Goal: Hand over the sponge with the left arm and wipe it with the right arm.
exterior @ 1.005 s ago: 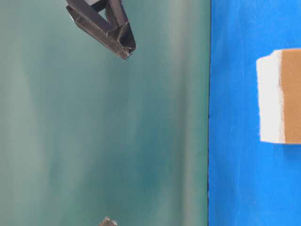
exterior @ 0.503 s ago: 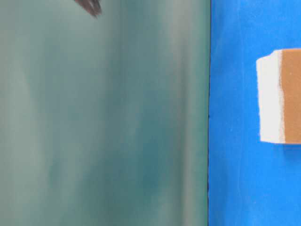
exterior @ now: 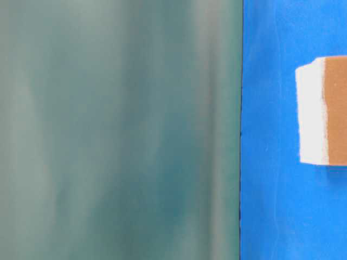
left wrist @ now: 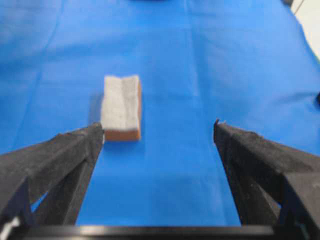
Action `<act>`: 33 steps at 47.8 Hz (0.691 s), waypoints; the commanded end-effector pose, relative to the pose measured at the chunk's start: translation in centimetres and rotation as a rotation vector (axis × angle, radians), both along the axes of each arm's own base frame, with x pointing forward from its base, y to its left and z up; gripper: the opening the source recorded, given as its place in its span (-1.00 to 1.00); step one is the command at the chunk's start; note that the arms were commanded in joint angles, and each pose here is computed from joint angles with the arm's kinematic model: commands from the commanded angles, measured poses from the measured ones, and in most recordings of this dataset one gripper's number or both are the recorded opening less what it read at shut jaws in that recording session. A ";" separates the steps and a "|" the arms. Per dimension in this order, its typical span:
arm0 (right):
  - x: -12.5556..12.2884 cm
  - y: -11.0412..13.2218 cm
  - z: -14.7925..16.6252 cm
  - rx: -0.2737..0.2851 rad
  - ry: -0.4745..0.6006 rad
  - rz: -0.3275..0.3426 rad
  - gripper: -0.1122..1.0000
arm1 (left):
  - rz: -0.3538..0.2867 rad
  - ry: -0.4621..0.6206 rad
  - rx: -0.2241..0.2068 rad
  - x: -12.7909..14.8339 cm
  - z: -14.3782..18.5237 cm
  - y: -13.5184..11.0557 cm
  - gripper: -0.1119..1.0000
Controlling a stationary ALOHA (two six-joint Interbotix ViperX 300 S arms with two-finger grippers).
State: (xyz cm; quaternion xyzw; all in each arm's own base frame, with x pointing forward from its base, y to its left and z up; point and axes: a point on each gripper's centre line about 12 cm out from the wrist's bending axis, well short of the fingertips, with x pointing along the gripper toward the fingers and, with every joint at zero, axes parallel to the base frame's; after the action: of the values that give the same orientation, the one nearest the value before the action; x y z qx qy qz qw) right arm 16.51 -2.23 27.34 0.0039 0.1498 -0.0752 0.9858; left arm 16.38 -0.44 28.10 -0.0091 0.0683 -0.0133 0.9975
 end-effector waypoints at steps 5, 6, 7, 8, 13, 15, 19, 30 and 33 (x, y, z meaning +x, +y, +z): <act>-1.1 0.3 -1.9 0.048 -0.012 0.004 0.54 | -0.018 -0.025 -0.001 -1.4 -1.2 -0.2 0.80; -1.1 0.4 -2.3 0.058 -0.008 0.004 0.54 | -0.020 -0.026 -0.001 -1.6 -1.4 -0.3 0.80; -1.2 0.4 -2.6 0.066 -0.007 0.005 0.54 | -0.026 -0.025 -0.001 -1.7 -1.8 -0.3 0.80; -1.2 0.4 -2.9 0.073 -0.006 0.005 0.54 | -0.026 -0.020 -0.001 -1.8 -2.1 -0.3 0.80; -1.1 0.6 -3.2 0.087 -0.042 0.013 0.54 | -0.029 0.003 -0.001 -2.2 -3.6 -0.4 0.79; -1.0 0.6 -3.3 0.089 -0.046 0.014 0.54 | -0.028 0.014 -0.007 -2.4 -4.2 -0.4 0.78; -0.9 0.6 -3.6 0.088 -0.041 0.016 0.54 | -0.028 0.017 -0.010 -2.5 -4.7 -0.3 0.77; -0.5 0.6 -4.1 0.089 -0.036 0.019 0.54 | -0.028 0.020 -0.010 -2.5 -4.8 -0.3 0.76; -0.5 0.6 -4.2 0.091 -0.031 0.019 0.54 | -0.028 0.022 -0.010 -2.5 -4.8 -0.3 0.76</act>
State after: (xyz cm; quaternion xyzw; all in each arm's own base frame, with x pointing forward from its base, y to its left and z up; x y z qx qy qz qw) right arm 15.70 -1.67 22.75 0.0470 0.1414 -0.0606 0.9870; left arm 13.75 -0.70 22.83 -0.0141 0.0839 -0.0243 0.9961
